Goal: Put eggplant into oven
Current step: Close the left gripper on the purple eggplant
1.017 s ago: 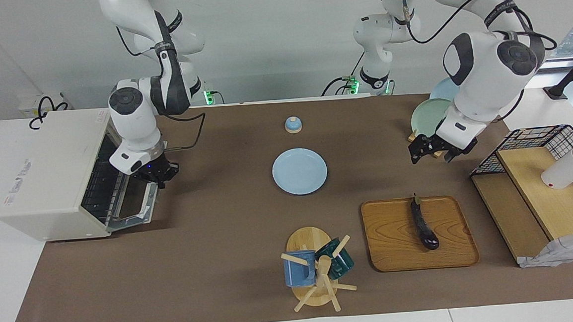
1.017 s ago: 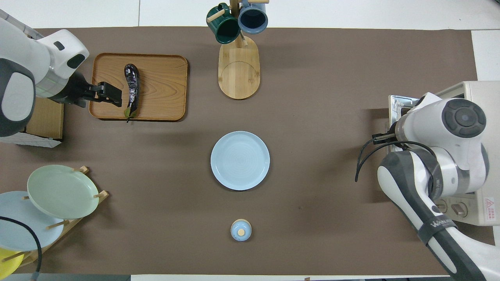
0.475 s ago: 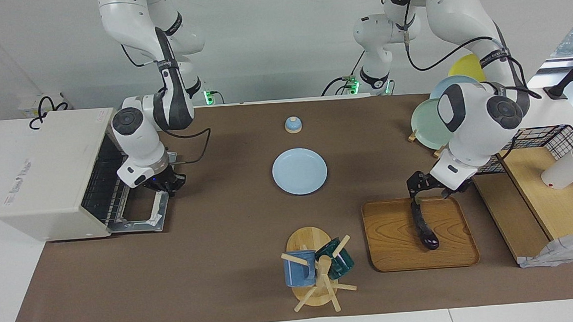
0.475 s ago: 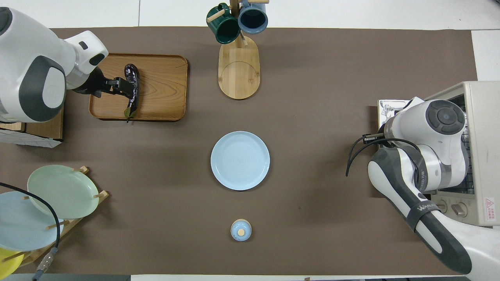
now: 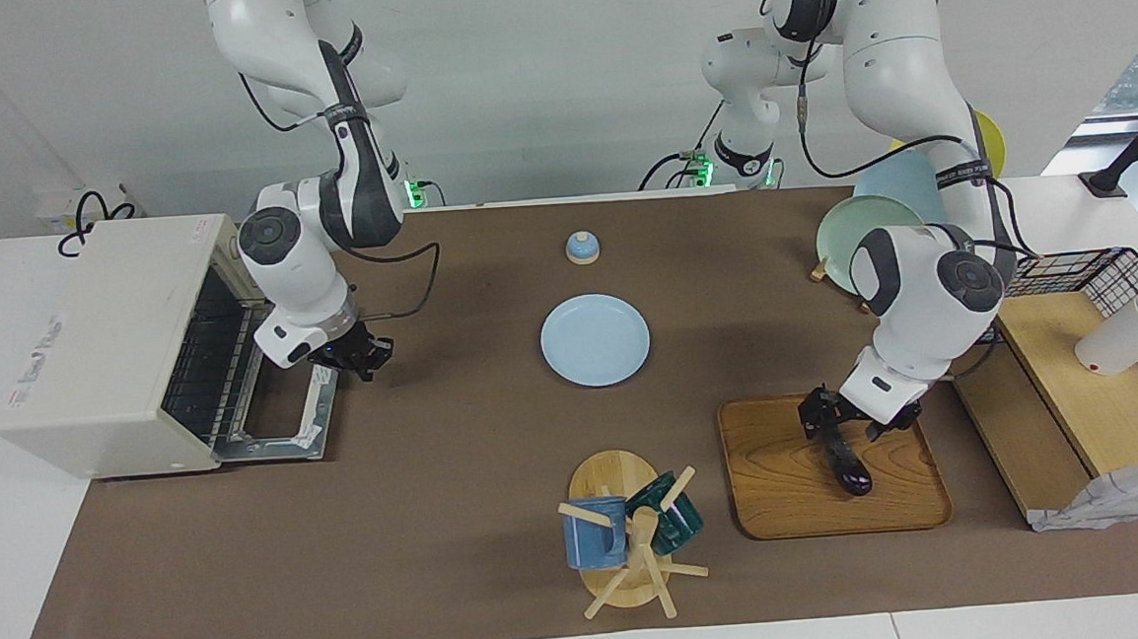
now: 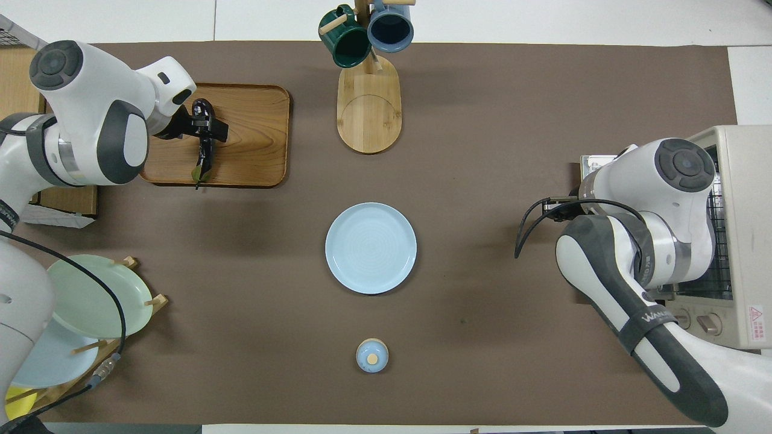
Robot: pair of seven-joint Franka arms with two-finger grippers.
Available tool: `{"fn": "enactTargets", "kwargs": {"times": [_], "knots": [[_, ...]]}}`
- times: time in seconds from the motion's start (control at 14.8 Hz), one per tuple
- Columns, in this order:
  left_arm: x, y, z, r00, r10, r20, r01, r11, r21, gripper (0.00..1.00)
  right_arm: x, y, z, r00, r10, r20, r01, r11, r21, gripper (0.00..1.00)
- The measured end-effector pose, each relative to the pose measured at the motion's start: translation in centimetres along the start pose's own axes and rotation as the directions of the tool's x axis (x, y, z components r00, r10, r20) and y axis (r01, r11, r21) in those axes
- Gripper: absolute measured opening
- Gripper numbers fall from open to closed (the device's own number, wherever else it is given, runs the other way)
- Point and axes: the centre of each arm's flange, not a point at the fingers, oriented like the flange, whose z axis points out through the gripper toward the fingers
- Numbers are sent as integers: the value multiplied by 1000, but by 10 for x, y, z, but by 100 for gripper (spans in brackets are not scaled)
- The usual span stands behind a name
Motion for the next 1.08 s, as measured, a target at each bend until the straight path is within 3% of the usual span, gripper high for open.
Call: {"fn": "enactTargets", "kwargs": {"times": [0.07,0.14,0.47,0.68,0.88,1.08], "knots": [[0,-1,6,1000,10,2,-10,1000,3,100,1,-1,-2,1000,-1,-3,1,1000,0,6],[-2,-1,10,1000,21,7,-21,1000,5,100,1,-1,-2,1000,-2,-4,2,1000,1,14],[-6,-1,18,999,36,9,-37,999,7,97,1,-1,-2,1000,-4,-2,4,1000,0,66],[-10,-4,23,999,34,19,-35,999,8,62,1,-1,-1,1000,-4,1,4,1000,0,98],[-10,-8,20,999,32,15,-32,999,12,28,0,-1,-1,1000,-4,2,4,1000,0,100],[-5,-6,7,999,35,23,-35,999,10,28,2,-2,-4,999,-34,-4,34,999,0,100]]}}
